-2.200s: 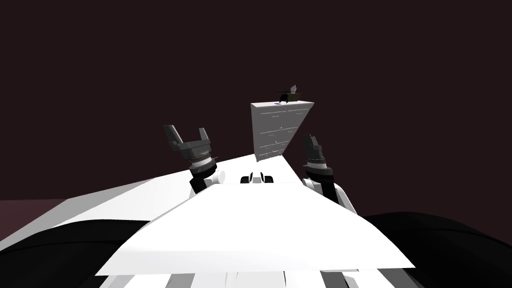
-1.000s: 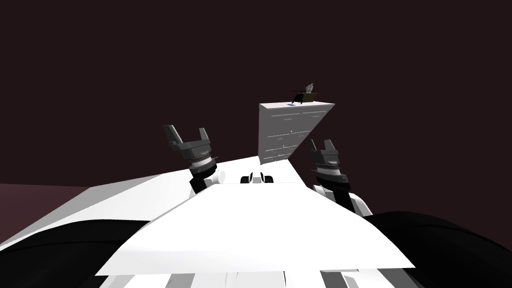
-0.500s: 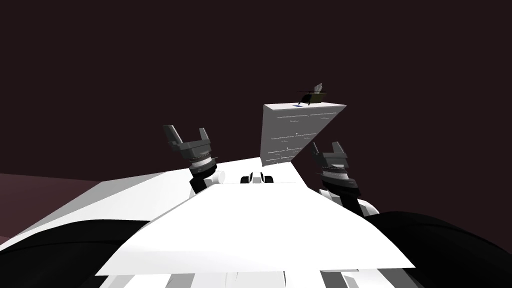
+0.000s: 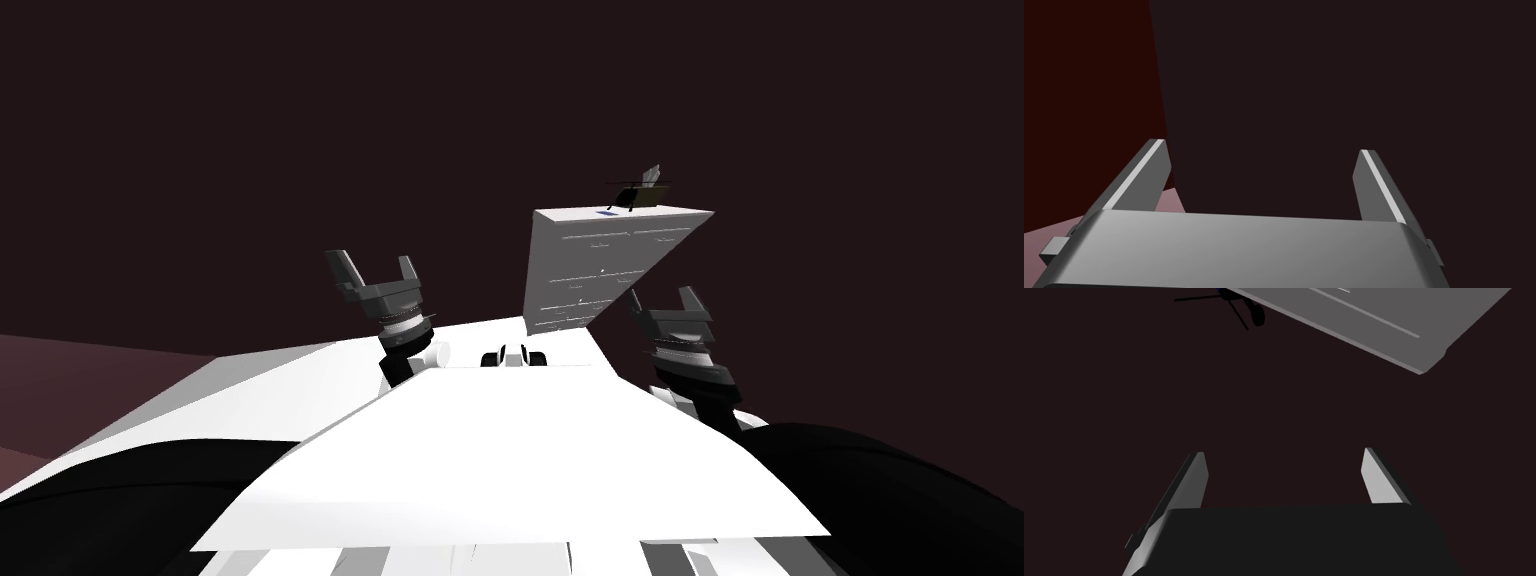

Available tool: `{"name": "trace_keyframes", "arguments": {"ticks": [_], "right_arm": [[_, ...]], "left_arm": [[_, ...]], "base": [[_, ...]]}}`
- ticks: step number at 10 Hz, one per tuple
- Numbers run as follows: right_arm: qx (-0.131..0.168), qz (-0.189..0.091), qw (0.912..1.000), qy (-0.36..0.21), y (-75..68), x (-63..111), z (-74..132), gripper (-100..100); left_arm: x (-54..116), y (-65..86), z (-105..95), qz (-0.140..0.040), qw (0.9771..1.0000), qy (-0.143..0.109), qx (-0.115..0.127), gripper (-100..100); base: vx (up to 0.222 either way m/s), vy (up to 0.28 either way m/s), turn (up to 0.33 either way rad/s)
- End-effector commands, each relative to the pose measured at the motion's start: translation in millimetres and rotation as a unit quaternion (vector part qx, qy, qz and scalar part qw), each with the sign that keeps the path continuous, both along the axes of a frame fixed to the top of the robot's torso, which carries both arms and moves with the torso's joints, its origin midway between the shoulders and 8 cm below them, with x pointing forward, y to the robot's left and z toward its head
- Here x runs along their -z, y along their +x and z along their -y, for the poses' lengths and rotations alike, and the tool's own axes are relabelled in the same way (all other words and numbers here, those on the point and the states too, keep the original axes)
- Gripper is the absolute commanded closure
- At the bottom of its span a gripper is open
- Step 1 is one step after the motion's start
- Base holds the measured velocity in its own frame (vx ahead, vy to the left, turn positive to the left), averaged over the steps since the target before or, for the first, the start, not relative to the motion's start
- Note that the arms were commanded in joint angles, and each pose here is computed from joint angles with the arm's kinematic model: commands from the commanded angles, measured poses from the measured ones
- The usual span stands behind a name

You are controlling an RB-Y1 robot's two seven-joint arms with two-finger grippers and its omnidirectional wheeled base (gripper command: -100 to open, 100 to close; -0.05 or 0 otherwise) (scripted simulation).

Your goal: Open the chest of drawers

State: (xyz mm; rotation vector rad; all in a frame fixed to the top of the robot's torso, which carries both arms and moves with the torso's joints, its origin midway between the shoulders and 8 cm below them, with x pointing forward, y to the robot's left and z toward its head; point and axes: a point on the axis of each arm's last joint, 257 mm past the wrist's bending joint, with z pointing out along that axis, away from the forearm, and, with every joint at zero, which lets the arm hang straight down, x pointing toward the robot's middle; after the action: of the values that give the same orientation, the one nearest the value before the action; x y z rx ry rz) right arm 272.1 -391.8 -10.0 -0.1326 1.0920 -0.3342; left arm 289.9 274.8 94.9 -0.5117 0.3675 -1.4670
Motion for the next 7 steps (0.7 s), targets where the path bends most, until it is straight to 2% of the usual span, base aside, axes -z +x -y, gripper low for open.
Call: {"name": "trace_keyframes", "arguments": {"ticks": [1, 2, 3, 4, 6, 7], "right_arm": [[0.019, -0.006, 0.9994, -0.03, -2.0, 2.6, 4, -100], [0.04, -0.018, 0.9973, -0.058, -7.9, 5.9, 14, -100], [0.045, -0.018, 0.9965, -0.068, -7.9, 5.9, 14, -100], [0.064, -0.03, 0.9933, -0.092, -14.0, 9.0, 23, -100], [0.071, -0.031, 0.9913, -0.107, -14.0, 9.0, 23, -100], [0.091, -0.044, 0.9856, -0.135, -20.3, 12.1, 32, -100]], "left_arm": [[0.0, 0.0, 0.0, 0.0, 1.0, 0.0, 0.0, 0], [0.0, 0.0, 0.0, 0.0, 1.0, 0.0, 0.0, 0], [0.0, 0.0, 0.0, 0.0, 1.0, 0.0, 0.0, 0], [0.0, 0.0, 0.0, 0.0, 1.0, 0.0, 0.0, 0], [0.0, 0.0, 0.0, 0.0, 1.0, 0.0, 0.0, 0], [0.0, 0.0, 0.0, 0.0, 1.0, 0.0, 0.0, 0]], "base": [[0.036, 0.018, -0.006], [0.073, 0.023, 0.084], [0.068, 0.021, 0.05], [0.07, 0.049, 0.086], [0.048, 0.026, 0.027], [0.056, 0.02, 0.08]]}}
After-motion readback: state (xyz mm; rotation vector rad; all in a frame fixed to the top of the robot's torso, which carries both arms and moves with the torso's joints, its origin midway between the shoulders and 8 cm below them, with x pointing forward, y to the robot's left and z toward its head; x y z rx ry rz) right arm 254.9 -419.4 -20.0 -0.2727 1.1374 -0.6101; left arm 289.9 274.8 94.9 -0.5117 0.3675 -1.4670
